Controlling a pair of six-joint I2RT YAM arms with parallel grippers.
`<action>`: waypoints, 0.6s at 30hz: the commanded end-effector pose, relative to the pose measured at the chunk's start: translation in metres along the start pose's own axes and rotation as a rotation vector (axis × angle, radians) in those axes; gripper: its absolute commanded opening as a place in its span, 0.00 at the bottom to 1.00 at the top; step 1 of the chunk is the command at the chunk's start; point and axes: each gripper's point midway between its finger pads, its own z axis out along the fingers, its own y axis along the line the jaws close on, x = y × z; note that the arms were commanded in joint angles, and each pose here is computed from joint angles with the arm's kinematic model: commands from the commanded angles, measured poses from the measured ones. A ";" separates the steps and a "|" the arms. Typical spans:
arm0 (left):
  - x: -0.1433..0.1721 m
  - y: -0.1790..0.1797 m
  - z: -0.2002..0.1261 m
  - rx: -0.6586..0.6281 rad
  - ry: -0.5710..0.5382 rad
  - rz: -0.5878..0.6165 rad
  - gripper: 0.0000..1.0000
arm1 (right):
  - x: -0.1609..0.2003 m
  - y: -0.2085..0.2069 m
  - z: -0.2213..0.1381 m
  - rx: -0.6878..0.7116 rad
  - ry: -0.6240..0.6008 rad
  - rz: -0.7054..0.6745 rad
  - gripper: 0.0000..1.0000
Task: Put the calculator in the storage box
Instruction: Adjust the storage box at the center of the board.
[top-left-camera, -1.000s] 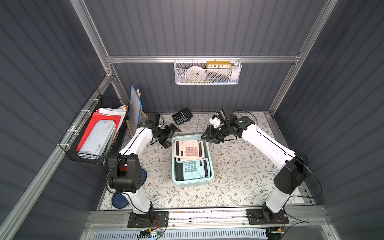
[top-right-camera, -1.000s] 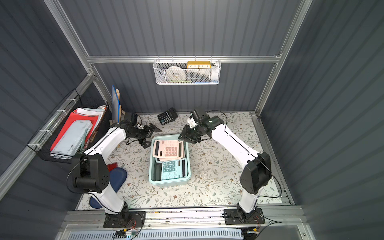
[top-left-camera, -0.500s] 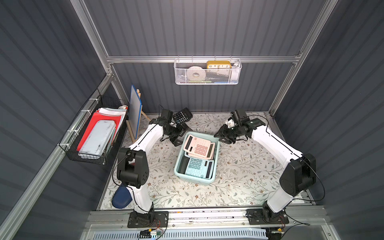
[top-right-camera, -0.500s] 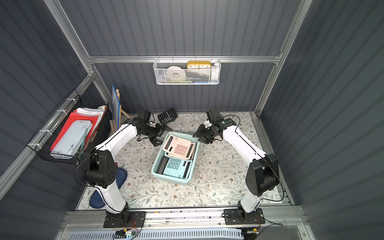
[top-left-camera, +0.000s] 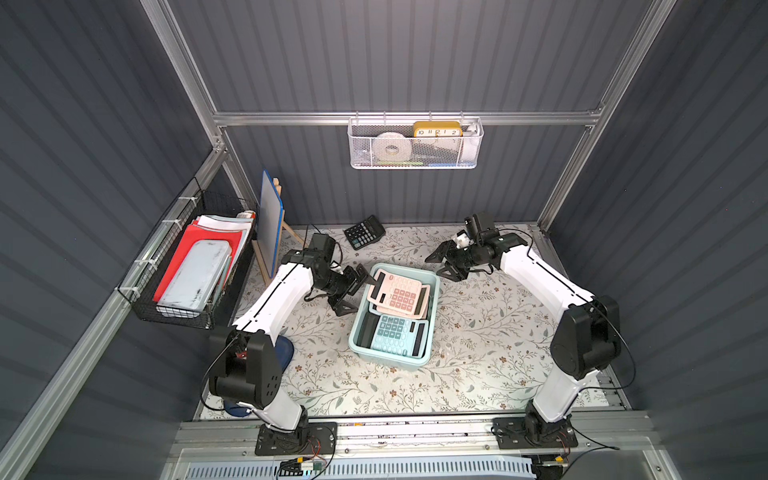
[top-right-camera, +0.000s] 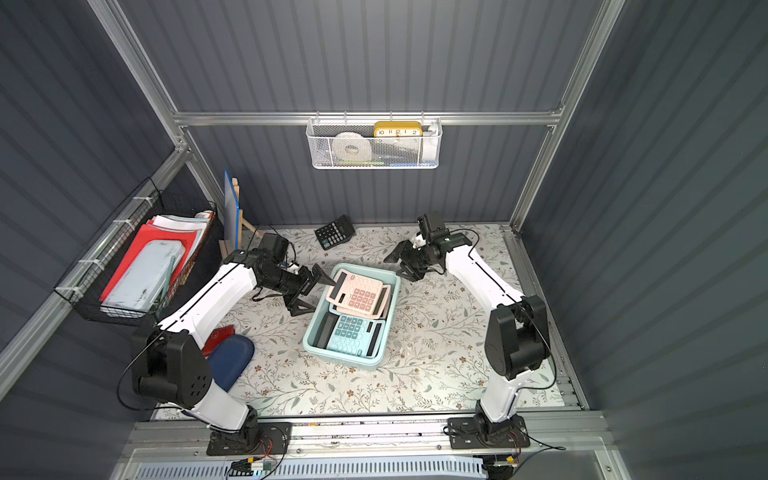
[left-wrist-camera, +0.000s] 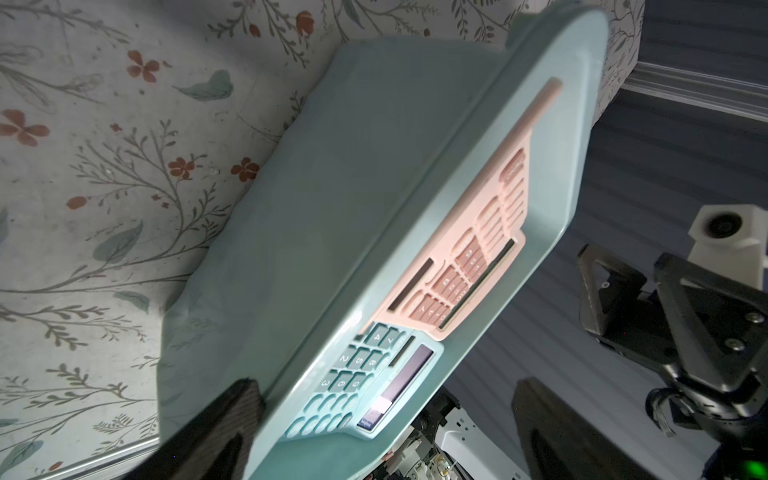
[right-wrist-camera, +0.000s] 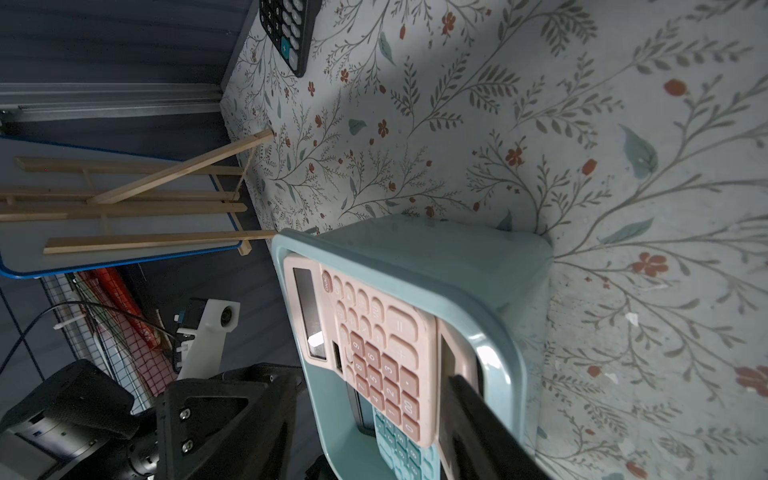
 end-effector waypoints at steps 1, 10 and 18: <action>0.029 -0.016 0.013 0.053 0.135 0.027 0.99 | -0.015 0.022 -0.001 -0.074 -0.011 -0.007 0.66; 0.034 -0.057 0.021 0.063 0.190 0.179 0.99 | -0.065 0.044 0.021 -0.163 -0.026 0.056 0.70; -0.070 -0.043 -0.005 -0.123 -0.136 0.170 0.99 | -0.106 0.065 0.050 -0.269 -0.048 0.068 0.70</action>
